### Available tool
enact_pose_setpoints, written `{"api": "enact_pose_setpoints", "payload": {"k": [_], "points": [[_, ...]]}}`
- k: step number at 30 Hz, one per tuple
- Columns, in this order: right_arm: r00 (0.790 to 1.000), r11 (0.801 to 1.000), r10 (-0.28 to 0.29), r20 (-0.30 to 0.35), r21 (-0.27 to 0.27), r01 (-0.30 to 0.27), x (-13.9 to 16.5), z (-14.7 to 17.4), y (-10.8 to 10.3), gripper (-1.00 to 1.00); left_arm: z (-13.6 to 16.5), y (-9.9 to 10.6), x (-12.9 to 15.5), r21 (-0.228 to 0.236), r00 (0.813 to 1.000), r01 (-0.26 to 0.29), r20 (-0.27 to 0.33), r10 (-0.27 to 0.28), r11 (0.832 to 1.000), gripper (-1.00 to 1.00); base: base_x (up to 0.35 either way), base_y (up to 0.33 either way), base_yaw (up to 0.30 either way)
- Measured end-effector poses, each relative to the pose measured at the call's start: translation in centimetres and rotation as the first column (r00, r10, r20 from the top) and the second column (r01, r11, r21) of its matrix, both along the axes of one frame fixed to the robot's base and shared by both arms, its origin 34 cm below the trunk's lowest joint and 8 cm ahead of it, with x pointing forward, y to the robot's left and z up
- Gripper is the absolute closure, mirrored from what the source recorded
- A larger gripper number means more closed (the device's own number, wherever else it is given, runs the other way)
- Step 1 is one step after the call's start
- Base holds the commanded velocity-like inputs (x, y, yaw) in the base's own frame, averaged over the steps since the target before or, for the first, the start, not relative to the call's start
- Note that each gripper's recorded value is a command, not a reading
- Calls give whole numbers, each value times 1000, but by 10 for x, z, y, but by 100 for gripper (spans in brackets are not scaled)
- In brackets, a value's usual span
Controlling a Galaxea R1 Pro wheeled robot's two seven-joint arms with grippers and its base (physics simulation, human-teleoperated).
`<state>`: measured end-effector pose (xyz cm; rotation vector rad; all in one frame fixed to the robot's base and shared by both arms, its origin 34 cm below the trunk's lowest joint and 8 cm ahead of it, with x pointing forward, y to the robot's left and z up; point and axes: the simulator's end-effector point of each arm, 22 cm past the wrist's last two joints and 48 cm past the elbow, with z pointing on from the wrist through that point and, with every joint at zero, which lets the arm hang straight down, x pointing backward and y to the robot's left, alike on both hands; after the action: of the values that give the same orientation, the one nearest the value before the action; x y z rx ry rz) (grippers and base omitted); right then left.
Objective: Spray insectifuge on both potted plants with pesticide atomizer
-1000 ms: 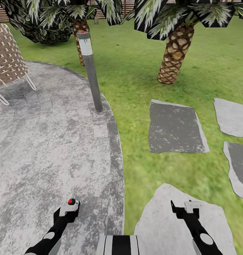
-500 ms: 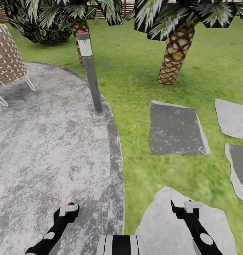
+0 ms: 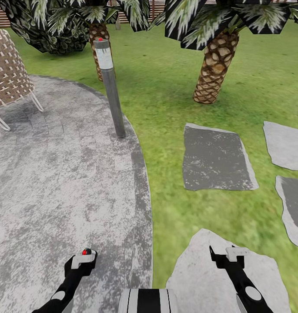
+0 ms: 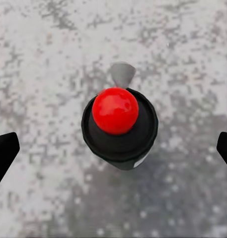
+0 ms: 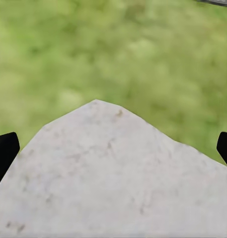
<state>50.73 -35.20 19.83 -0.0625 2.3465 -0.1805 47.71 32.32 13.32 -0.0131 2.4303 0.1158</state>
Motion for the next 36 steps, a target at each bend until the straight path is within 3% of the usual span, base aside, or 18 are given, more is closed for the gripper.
{"api": "enact_pose_setpoints", "payload": {"k": [7,16,36], "points": [[1000,1000,0,-1,0,0,0,0,0,-100,1,1,1,1,1000,1,6,-1,1000,-100,0,0,0],[999,1000,0,-38,0,0,-12,-17,0,-100,-14,1,-12,1,1000,1,-30,-1,1000,-100,0,0,0],[999,1000,0,-38,0,0,-12,-17,0,-100,-14,1,-13,1,1000,1,-30,-1,1000,-100,48,0,0]]}}
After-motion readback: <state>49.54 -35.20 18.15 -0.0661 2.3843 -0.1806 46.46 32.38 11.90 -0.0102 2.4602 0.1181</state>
